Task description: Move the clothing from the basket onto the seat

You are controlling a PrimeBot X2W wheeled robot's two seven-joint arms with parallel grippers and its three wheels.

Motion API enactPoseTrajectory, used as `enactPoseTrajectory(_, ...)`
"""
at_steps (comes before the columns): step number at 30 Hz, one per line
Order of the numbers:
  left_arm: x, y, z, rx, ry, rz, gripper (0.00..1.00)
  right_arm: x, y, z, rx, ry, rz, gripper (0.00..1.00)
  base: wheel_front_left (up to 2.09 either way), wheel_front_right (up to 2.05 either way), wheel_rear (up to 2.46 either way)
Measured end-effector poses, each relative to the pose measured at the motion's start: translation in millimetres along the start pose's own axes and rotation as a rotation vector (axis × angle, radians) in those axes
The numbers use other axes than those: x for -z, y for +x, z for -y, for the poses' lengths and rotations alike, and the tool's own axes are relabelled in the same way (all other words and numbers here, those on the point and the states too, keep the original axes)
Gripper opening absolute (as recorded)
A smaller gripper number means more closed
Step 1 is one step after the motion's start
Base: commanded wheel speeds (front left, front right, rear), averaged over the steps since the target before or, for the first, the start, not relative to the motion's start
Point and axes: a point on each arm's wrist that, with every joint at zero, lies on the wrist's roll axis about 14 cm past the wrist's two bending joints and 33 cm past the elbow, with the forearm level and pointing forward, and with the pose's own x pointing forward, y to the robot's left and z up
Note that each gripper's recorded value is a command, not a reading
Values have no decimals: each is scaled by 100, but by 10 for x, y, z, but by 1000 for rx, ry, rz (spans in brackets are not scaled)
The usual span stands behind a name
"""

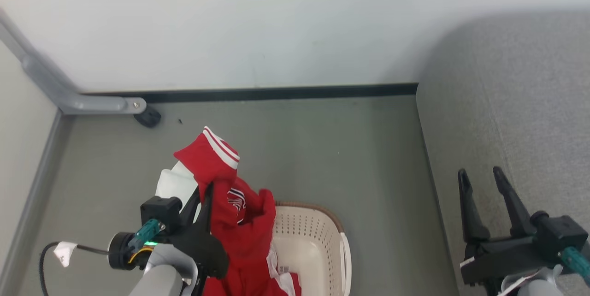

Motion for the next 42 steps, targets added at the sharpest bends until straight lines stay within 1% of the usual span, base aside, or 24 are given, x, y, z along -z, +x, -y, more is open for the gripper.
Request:
enactPoseTrajectory(6, -314, -272, 4, -8, 42, 107, 0, -66, -254, -99, -13, 1, 7, 100, 0, 0, 0)
enactPoseTrajectory(12, -565, -542, 70, -9, 56, 210, 0, -179, -483, -152, -16, -4, 37, 100, 0, 0, 0)
enactPoseTrajectory(21, -859, -864, 262, 33, 68, 337, 0, -324, -734, -185, -9, -4, 85, 100, 0, 0, 0)
enactPoseTrajectory(26, -1023, -954, 395, 72, 69, 398, 0, -408, -769, -200, -9, -5, 112, 100, 0, 0, 0)
enactPoseTrajectory(29, -1142, -992, 490, 100, 66, 438, 0, -449, -771, -230, -18, -6, 125, 100, 0, 0, 0)
enactPoseTrajectory(34, -1195, -1030, 661, 161, 67, 459, 0, -458, -785, -256, -25, -4, 128, 100, 0, 0, 0)
enactPoseTrajectory(42, -1144, -1072, 1175, 333, 59, 433, 0, -448, -792, -330, -45, 1, 121, 100, 0, 0, 0)
